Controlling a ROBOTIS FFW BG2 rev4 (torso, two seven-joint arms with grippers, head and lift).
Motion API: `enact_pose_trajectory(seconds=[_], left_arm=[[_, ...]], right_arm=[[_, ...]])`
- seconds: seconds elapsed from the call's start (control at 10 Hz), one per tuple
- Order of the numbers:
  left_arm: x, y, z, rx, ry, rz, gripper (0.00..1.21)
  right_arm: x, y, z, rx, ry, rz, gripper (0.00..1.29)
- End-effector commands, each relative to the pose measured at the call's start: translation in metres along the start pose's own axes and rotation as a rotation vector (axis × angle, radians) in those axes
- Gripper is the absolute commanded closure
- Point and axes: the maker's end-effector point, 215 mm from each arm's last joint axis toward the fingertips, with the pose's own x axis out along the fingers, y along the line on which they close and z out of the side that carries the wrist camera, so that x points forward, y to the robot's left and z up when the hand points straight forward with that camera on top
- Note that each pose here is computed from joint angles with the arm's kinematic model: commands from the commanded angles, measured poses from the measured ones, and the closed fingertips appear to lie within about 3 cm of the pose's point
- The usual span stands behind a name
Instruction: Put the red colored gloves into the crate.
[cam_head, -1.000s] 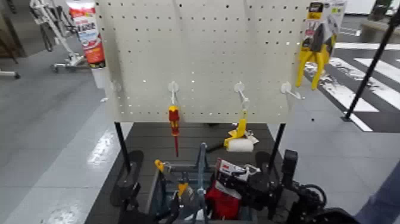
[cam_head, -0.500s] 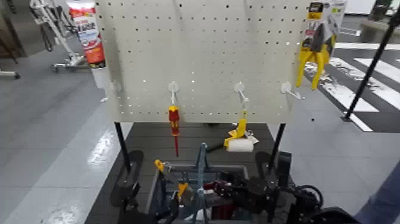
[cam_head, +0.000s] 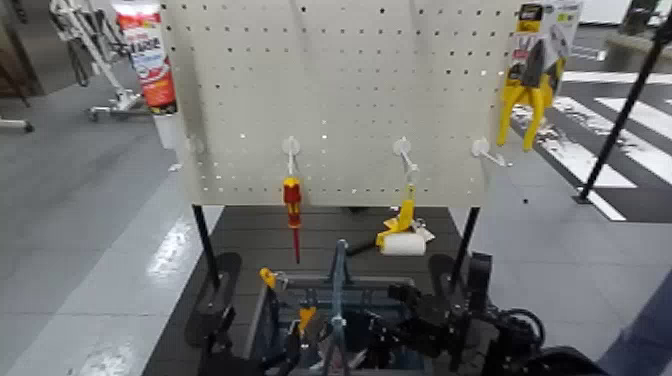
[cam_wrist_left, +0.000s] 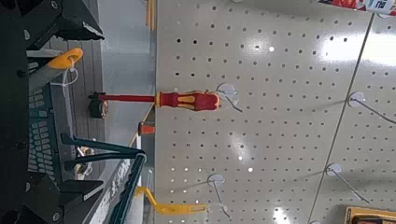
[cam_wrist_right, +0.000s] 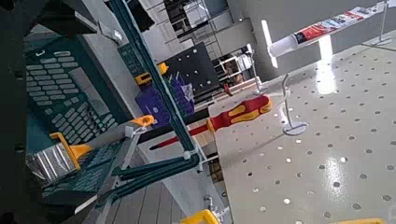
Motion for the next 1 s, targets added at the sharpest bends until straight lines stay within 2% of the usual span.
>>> enact_pose_trajectory(seconds=[0.1, 0.2, 0.5, 0.6, 0.7, 0.8, 0.9, 1.0], left_arm=[[0.001, -0.001, 0.001, -0.004, -0.004, 0.002, 0.17], [0.001, -0.001, 0.001, -0.005, -0.002, 0.003, 0.17], [0.000, -0.001, 0.001, -0.005, -0.002, 0.003, 0.17], [-0.001, 0.000, 0.001, -0.004, -0.004, 0.004, 0.17], [-0.001, 0.000, 0.001, -0.004, -0.004, 0.004, 0.17], [-0.001, -0.001, 0.002, -0.004, -0.005, 0.004, 0.17], [-0.002, 0.002, 0.003, -0.003, -0.009, 0.009, 0.17], [-0.002, 0.002, 0.002, -0.002, -0.007, 0.009, 0.17]], right_arm=[[-0.001, -0.001, 0.010, -0.023, -0.018, -0.008, 0.00], [-0.006, -0.004, 0.016, -0.045, -0.029, -0.036, 0.00], [-0.049, -0.031, 0.049, -0.194, -0.101, -0.296, 0.00], [-0.063, -0.033, 0.048, -0.199, -0.111, -0.356, 0.00], [-0.081, -0.034, 0.060, -0.245, -0.153, -0.436, 0.00], [-0.102, -0.033, 0.069, -0.299, -0.184, -0.558, 0.00], [-0.121, -0.027, 0.068, -0.331, -0.231, -0.634, 0.01], [-0.133, -0.021, 0.065, -0.340, -0.236, -0.672, 0.01]])
